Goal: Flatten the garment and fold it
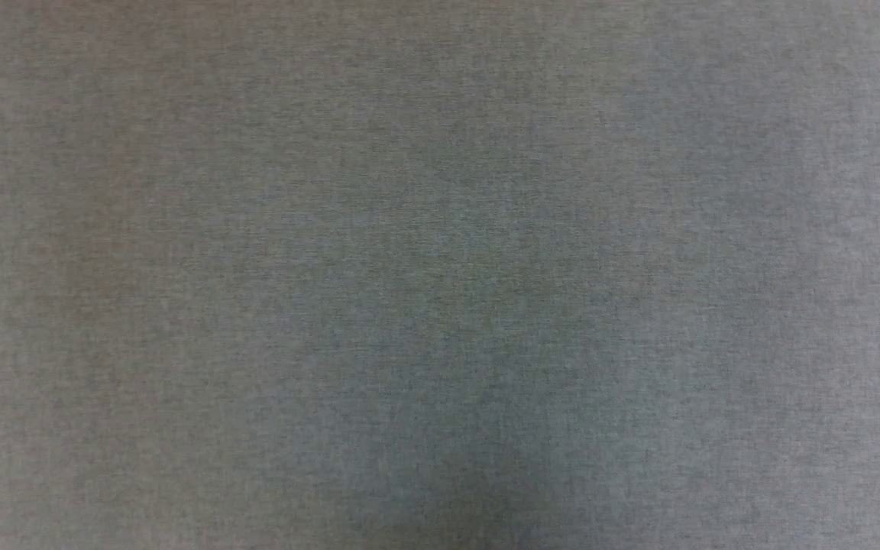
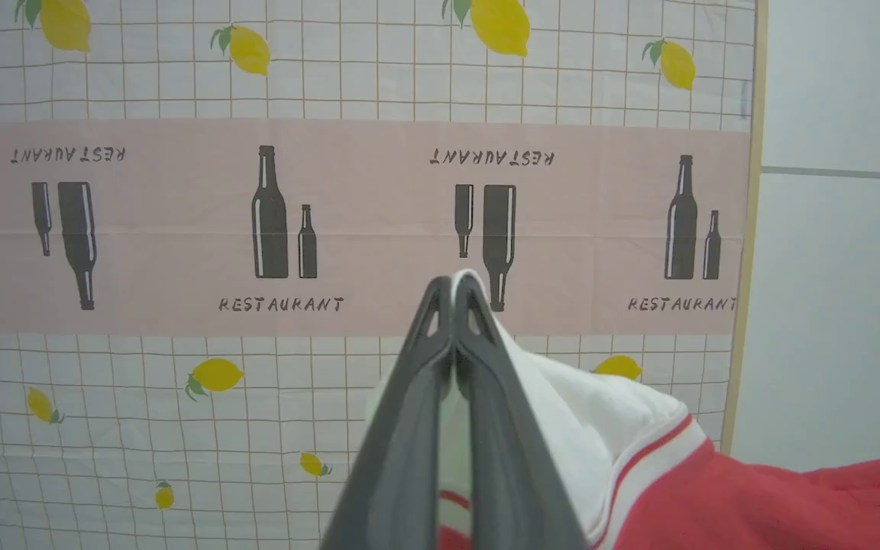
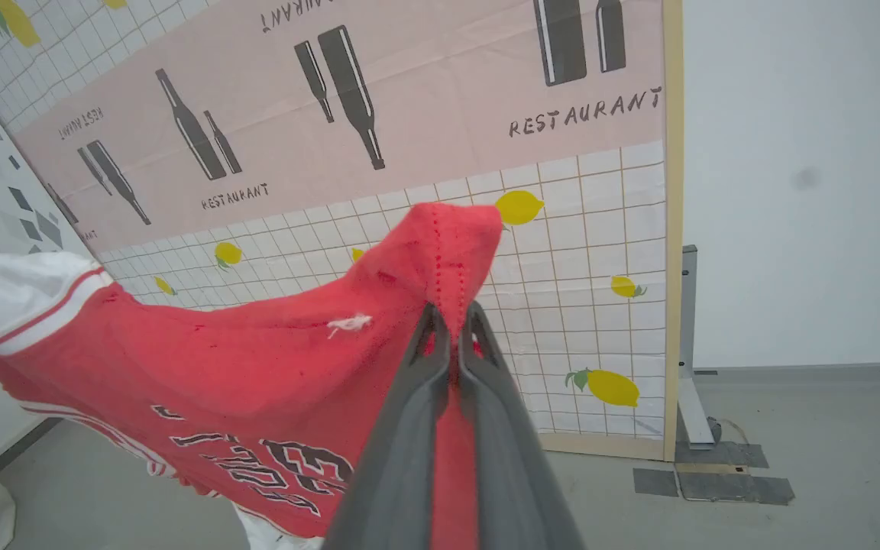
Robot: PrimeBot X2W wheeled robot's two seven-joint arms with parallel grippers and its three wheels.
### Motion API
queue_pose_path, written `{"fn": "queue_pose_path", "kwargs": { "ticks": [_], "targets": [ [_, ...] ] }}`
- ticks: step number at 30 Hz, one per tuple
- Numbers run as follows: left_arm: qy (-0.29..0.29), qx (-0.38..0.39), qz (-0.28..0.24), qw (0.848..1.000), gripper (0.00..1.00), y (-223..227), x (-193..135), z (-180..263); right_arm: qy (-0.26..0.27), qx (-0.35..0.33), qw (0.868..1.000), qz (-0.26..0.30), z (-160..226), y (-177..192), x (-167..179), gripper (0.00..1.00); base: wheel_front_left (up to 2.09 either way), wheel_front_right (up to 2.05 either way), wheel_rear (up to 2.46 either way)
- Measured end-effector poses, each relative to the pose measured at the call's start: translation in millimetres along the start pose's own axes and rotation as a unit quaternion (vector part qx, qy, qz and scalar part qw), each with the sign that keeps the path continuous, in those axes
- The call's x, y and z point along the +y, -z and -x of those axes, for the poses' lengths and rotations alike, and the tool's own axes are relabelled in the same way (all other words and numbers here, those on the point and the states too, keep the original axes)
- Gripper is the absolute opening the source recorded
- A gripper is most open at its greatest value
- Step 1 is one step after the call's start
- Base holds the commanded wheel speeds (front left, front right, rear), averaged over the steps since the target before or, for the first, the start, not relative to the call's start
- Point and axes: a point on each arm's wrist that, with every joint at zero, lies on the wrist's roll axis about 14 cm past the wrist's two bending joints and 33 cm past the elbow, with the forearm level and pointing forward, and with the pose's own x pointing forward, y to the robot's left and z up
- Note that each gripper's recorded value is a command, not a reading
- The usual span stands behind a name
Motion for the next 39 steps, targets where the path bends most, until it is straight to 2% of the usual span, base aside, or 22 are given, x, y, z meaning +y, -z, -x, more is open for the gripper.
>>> {"fn": "queue_pose_path", "kwargs": {
  "ticks": [5,8,15,21,25,28,31,33,34,37,38,39],
  "targets": [
    [0.013,0.055,0.004,0.998,0.0,37.7,1.7,28.7,-0.009,0.035,0.999,-0.031,11.2,38.4,1.5,0.0,0.0,0.0,0.0],
    [0.02,0.11,0.006,0.994,0.0,70.3,0.6,63.6,-0.007,0.07,0.996,-0.049,33.6,73.2,-5.6,0.0,0.0,0.0,0.0],
    [0.005,0.208,0.056,0.976,0.0,111.6,0.7,165.1,-0.007,0.129,0.988,-0.082,111.7,132.0,-11.4,0.0,0.0,0.0,0.0],
    [-0.048,0.299,0.098,0.948,0.0,123.7,2.5,273.4,-0.008,0.183,0.977,-0.106,193.0,174.2,1.6,0.0,0.0,0.0,0.0],
    [-0.082,0.377,0.126,0.914,0.0,125.9,-6.7,357.5,-0.01,0.219,0.97,-0.102,246.7,193.6,11.7,0.0,0.0,0.0,0.0],
    [-0.09,0.437,0.149,0.882,0.0,124.1,-23.7,412.8,-0.014,0.247,0.965,-0.087,282.3,204.1,16.6,0.0,0.0,0.0,0.0],
    [-0.101,0.494,0.162,0.848,0.0,119.5,-36.8,463.6,-0.008,0.276,0.958,-0.078,320.4,218.1,16.8,0.0,0.0,0.0,0.0],
    [-0.109,0.538,0.177,0.817,0.0,116.9,-46.0,499.8,-0.003,0.299,0.951,-0.077,345.7,228.9,17.2,0.0,0.0,0.0,0.0],
    [-0.111,0.561,0.182,0.8,0.0,115.3,-50.6,518.2,-0.001,0.314,0.947,-0.074,358.0,234.0,17.4,0.0,0.0,0.0,0.0],
    [-0.12,0.606,0.184,0.764,0.0,107.0,-55.5,556.6,0.004,0.366,0.929,-0.065,392.7,249.2,14.8,0.0,0.0,0.0,0.0],
    [-0.121,0.615,0.181,0.758,0.0,105.0,-55.1,562.9,0.005,0.377,0.924,-0.061,400.2,252.3,14.0,0.0,0.0,0.0,0.0],
    [-0.124,0.628,0.18,0.747,0.0,100.5,-55.1,574.6,0.008,0.401,0.914,-0.059,415.2,258.4,12.3,0.0,0.0,0.0,0.0]
  ]
}}
